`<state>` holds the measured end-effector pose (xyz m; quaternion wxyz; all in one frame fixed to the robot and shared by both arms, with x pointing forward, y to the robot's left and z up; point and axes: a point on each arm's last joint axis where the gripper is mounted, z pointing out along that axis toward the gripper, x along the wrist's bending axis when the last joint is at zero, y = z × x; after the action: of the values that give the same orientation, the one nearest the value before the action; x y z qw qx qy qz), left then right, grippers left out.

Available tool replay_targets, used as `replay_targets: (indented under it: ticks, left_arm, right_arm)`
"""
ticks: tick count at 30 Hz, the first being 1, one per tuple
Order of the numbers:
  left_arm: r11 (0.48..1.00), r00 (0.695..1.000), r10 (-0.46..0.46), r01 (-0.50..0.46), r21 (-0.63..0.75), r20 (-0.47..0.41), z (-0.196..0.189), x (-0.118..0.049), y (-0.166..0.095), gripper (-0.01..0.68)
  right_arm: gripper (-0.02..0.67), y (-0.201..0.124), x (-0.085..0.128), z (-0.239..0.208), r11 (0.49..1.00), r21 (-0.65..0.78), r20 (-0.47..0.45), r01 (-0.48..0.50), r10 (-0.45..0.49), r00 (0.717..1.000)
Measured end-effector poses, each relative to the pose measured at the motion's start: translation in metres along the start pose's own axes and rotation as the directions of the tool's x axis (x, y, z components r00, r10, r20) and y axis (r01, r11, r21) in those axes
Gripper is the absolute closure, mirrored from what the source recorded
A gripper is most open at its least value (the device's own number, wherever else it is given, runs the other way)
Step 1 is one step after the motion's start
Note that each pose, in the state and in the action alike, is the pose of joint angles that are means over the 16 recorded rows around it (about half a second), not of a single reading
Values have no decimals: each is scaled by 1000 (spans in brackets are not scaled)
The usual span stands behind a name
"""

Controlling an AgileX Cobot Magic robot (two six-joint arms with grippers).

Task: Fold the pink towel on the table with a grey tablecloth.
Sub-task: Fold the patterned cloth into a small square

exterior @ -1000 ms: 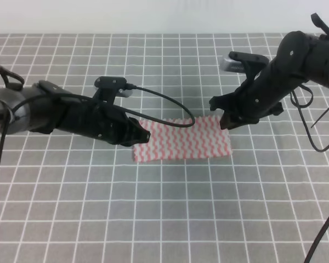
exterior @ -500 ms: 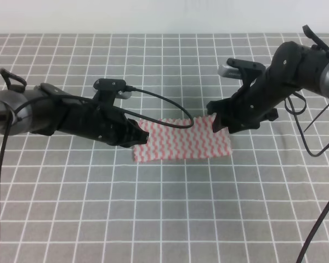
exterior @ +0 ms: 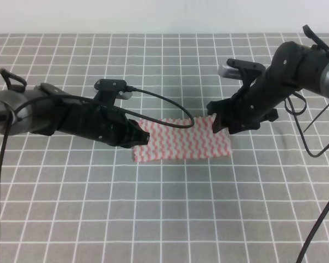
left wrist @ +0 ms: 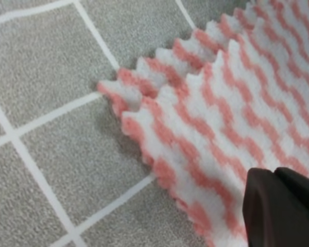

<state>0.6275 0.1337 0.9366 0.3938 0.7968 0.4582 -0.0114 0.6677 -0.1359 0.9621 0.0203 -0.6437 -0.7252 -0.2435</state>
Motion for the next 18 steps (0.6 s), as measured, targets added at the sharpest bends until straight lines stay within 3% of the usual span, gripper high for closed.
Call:
replay_targets:
  ticks: [18]
  left_arm:
    - [1000,1000,1,-1,5,7,0,-1,-1,675]
  right_arm:
    - [335,-1,-3,9,1000,14,-10,-24,24,1000]
